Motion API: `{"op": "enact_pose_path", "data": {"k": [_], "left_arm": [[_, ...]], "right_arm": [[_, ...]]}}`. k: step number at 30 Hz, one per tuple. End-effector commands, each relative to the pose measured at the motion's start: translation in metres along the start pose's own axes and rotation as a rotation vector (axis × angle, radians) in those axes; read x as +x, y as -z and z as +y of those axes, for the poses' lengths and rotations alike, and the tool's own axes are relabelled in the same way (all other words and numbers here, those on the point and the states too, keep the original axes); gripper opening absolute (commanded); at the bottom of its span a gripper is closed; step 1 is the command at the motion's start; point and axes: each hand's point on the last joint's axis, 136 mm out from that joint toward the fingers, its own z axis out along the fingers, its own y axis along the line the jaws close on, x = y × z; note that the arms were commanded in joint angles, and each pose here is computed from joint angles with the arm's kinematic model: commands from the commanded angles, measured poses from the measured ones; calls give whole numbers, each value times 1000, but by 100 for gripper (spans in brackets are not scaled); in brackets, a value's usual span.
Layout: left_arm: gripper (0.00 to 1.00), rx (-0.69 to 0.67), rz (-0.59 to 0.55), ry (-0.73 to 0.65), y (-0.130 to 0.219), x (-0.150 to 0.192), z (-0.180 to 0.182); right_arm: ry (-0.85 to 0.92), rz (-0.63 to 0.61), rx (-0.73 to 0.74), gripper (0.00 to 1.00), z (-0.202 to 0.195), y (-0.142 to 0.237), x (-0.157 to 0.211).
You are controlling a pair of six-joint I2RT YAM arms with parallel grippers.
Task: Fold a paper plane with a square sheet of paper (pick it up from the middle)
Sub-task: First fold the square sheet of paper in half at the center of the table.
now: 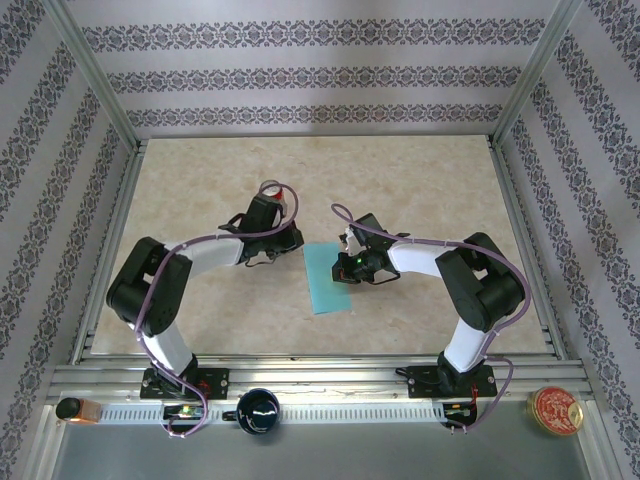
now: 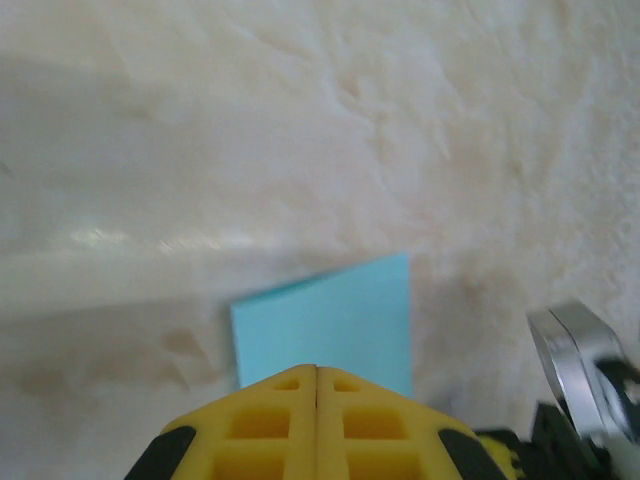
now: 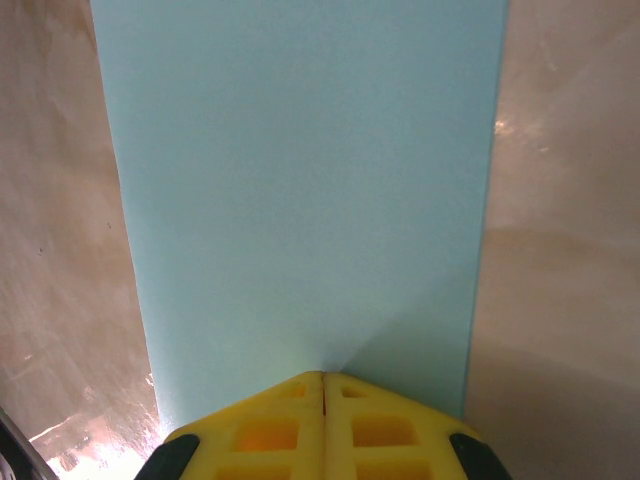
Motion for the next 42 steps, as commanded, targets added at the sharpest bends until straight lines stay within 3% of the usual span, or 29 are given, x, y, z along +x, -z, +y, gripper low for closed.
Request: {"op": "enact_pose_path", "data": {"k": [1,7,18,27,37,42], "left_arm": [[0,37,78,15,2,34,-6],[1,174,122,55,-9,56,-21],[1,116,83,83,-28,46,-4],[1,14,153,85,-31,63,28],[3,126,96,45,-20,26,-14],[3,118,97,71,-29,17,-9]], "right_arm": [[-85,112,157,0,-46,-7,39],[-87,110,155,0,-46,-7,38],[-93,111,155,0,-48,-7,40],[-90,112,145,0,-45,-8,39],[-89,111,144,0,-46,-6,39],[-92,114,145,0,-47,-7,41]]}}
